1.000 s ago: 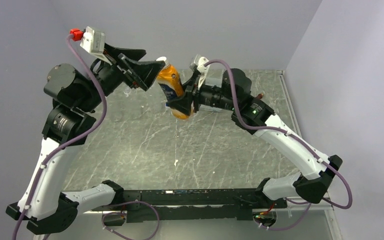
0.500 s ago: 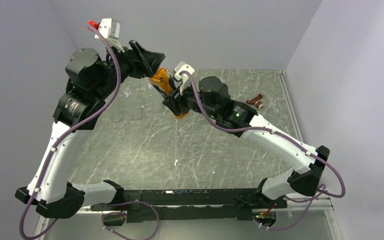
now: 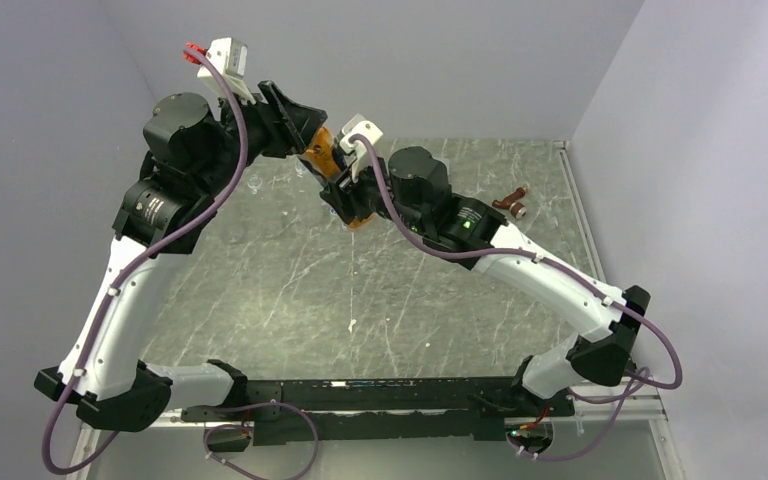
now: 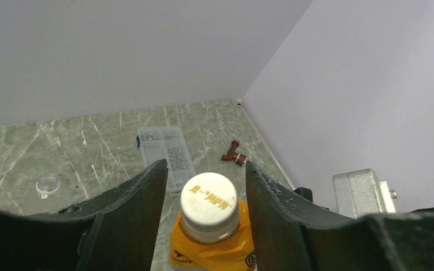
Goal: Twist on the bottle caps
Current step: Screw the bottle cap onto the plastic bottle.
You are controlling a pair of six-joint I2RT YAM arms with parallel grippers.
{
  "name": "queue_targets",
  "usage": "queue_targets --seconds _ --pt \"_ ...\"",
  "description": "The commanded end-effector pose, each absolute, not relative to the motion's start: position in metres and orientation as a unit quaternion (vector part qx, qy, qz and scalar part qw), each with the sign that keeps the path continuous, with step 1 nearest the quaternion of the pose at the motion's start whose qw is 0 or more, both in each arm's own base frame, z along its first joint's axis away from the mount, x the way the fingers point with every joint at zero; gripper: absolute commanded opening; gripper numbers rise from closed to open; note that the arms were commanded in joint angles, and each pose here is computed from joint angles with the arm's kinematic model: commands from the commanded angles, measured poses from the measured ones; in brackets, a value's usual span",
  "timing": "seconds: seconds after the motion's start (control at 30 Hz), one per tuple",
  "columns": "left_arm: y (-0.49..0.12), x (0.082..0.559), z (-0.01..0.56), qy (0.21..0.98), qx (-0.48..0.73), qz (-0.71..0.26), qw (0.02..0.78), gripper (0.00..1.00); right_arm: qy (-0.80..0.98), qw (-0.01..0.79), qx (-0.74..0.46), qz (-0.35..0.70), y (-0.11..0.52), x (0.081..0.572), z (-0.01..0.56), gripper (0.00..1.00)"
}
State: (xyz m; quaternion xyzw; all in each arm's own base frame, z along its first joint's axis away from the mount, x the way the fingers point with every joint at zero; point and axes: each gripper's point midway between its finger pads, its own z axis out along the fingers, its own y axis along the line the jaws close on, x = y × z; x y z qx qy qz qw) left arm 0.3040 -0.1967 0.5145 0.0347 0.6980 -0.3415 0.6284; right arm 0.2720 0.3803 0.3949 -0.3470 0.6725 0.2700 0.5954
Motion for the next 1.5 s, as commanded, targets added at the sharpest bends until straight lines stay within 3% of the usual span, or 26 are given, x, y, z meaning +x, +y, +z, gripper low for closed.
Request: queue_targets --seconds 0.0,0.13,0.33,0.57,0.67,0.7,0.93,1.17,1.47 --pt "-0.192 0.300 0.532 0.678 0.024 -0.347 0.647 0.57 0.657 0.619 -0.337 0.268 0.380 0.274 0.417 0.00" --pt "-0.194 0.300 0.531 0.678 0.029 -0.350 0.646 0.61 0.658 0.616 -0.339 0.268 0.381 0.274 0.416 0.00" --pt "-0.193 0.300 0.530 0.677 0.030 -0.349 0.647 0.54 0.660 0.612 -0.343 0.267 0.383 0.275 0.414 0.00" --pt "-0.193 0.299 0.530 0.678 0.030 -0.350 0.646 0.22 0.662 0.607 -0.347 0.269 0.385 0.273 0.410 0.00" --pt "-0.195 0.298 0.531 0.676 0.037 -0.352 0.646 0.01 0.663 0.597 -0.358 0.275 0.387 0.270 0.405 0.00" --pt "-0.196 0.297 0.531 0.676 0.041 -0.353 0.645 0.00 0.659 0.592 -0.367 0.284 0.390 0.265 0.404 0.00" --pt "-0.219 0.265 0.539 0.638 0.149 -0.402 0.640 0.00 0.592 0.526 -0.441 0.423 0.385 0.226 0.422 0.00" --pt "-0.248 0.174 0.560 0.517 0.336 -0.519 0.592 0.00 0.445 0.426 -0.515 0.595 0.356 0.159 0.456 0.00" --pt "-0.255 0.110 0.566 0.418 0.462 -0.609 0.491 0.00 0.344 0.348 -0.565 0.664 0.340 0.115 0.471 0.00"
